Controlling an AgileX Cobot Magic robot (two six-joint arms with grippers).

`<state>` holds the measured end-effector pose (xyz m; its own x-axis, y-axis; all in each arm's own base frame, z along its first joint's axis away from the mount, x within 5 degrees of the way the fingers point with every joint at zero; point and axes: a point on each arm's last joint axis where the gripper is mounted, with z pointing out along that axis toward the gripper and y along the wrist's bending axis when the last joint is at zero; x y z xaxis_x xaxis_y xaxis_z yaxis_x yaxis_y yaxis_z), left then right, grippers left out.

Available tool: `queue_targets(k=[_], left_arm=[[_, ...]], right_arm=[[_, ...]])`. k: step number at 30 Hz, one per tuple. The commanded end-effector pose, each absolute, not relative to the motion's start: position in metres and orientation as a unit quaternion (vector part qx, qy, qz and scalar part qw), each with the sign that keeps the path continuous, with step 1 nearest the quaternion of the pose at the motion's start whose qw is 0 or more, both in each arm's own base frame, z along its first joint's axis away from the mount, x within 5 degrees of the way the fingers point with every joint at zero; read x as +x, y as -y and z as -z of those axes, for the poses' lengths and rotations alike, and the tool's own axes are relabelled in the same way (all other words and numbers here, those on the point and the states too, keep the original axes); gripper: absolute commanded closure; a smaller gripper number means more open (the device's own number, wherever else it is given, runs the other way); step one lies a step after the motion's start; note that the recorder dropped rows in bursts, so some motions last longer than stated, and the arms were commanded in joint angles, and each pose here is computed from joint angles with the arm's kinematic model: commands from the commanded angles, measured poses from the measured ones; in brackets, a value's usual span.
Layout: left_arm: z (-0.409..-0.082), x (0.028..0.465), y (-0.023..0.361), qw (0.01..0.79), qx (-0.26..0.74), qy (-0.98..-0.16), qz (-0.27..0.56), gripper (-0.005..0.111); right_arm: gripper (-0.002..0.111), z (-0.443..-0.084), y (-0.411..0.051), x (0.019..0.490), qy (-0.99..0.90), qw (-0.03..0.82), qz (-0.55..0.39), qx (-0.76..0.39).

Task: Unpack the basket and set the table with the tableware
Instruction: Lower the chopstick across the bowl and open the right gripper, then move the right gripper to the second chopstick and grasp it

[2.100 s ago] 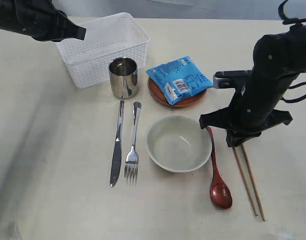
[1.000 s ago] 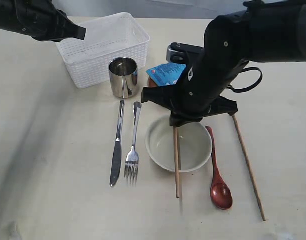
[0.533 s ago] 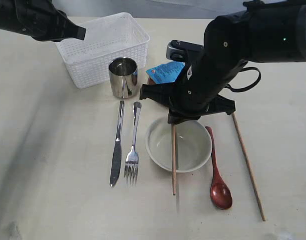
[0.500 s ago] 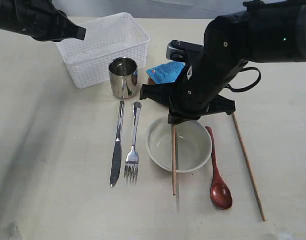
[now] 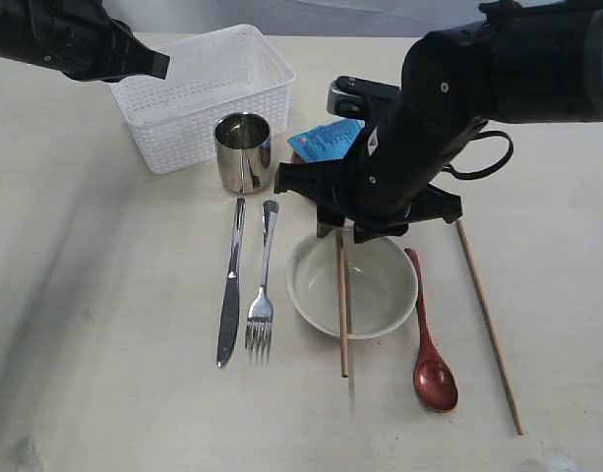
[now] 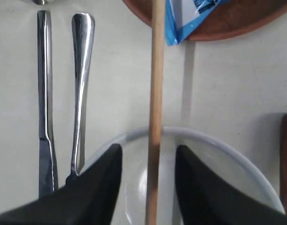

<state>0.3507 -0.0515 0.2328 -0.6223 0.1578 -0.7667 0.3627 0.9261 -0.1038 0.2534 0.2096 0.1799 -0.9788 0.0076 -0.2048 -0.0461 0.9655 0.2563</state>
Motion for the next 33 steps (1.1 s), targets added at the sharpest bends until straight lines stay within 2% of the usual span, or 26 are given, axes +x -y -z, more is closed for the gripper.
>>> queue_targets(k=[1, 5, 10, 15, 18, 26, 33], left_arm=[[-0.233, 0.349, 0.051, 0.411, 0.139, -0.892, 0.126, 0.107], [-0.233, 0.349, 0.051, 0.411, 0.139, -0.892, 0.126, 0.107], [-0.233, 0.349, 0.051, 0.411, 0.139, -0.892, 0.126, 0.107], [-0.233, 0.349, 0.051, 0.411, 0.139, -0.892, 0.126, 0.107], [-0.233, 0.349, 0.051, 0.411, 0.139, -0.892, 0.126, 0.107], [-0.233, 0.349, 0.051, 0.411, 0.139, -0.892, 0.126, 0.107], [-0.233, 0.349, 0.051, 0.411, 0.139, -0.892, 0.126, 0.107]], right_arm=[[0.054, -0.181, -0.211, 0.256, -0.984, 0.117, -0.134, -0.017], [0.054, -0.187, -0.21, 0.256, -0.982, 0.127, -0.137, -0.031], [0.054, -0.216, -0.199, 0.25, -0.978, 0.156, -0.117, -0.068], [0.054, -0.244, -0.17, 0.245, -0.981, 0.167, -0.085, -0.052], [0.054, -0.249, -0.148, 0.245, -0.985, 0.158, -0.048, -0.039], [0.055, -0.199, -0.091, 0.243, -0.991, 0.137, 0.0, 0.014], [0.074, -0.159, -0.073, 0.232, -0.988, 0.154, -0.013, 0.0]])
